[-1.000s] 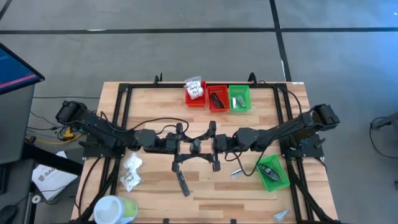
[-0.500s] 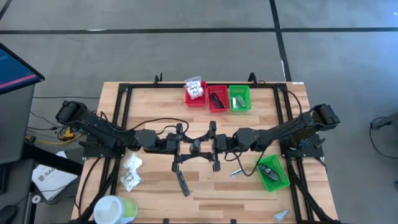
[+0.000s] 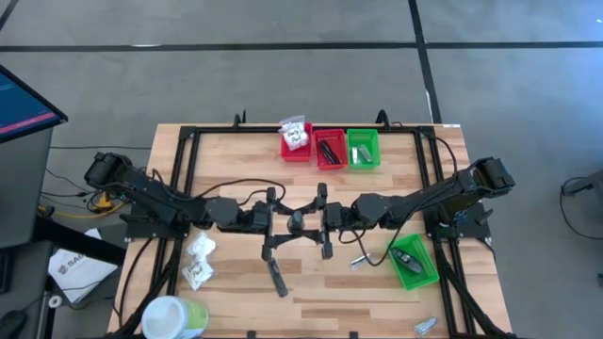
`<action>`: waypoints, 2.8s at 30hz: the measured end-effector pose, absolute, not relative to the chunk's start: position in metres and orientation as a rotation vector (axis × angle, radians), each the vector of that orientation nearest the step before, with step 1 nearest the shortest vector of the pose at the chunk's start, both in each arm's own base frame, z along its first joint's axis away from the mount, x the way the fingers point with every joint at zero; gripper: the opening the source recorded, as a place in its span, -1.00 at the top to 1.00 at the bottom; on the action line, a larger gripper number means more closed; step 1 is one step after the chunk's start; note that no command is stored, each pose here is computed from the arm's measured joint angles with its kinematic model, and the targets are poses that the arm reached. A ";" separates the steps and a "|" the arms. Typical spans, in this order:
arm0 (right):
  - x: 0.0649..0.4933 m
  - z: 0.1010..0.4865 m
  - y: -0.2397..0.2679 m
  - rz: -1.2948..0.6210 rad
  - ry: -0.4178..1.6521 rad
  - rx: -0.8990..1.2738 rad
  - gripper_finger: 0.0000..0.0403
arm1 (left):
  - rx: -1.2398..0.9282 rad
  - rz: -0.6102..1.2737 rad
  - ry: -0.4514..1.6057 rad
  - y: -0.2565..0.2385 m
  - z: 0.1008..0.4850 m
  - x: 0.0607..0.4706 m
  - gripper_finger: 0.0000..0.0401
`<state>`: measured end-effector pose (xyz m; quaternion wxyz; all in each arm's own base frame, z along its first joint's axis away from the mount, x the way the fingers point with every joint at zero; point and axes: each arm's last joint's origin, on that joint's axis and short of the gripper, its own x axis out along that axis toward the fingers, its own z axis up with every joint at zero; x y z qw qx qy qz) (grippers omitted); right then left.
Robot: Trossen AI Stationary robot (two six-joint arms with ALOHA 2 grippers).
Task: Pick & Place Travel size toiletries
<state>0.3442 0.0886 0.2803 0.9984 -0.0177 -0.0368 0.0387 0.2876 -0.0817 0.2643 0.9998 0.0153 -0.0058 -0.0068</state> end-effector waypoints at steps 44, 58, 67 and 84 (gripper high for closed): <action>0.262 0.306 0.093 -0.247 0.302 0.233 0.05 | 0.304 0.476 0.123 -0.111 0.257 0.265 -0.74; 0.190 0.274 0.115 -0.416 0.801 0.628 0.05 | 0.319 0.466 0.146 -0.113 0.254 0.264 -0.73; 0.156 0.259 0.143 -0.499 1.000 0.751 0.05 | 0.312 0.447 0.151 -0.117 0.253 0.262 -0.73; 0.147 0.216 0.177 -0.729 1.238 0.732 0.05 | 0.292 0.426 0.154 -0.118 0.252 0.262 -0.73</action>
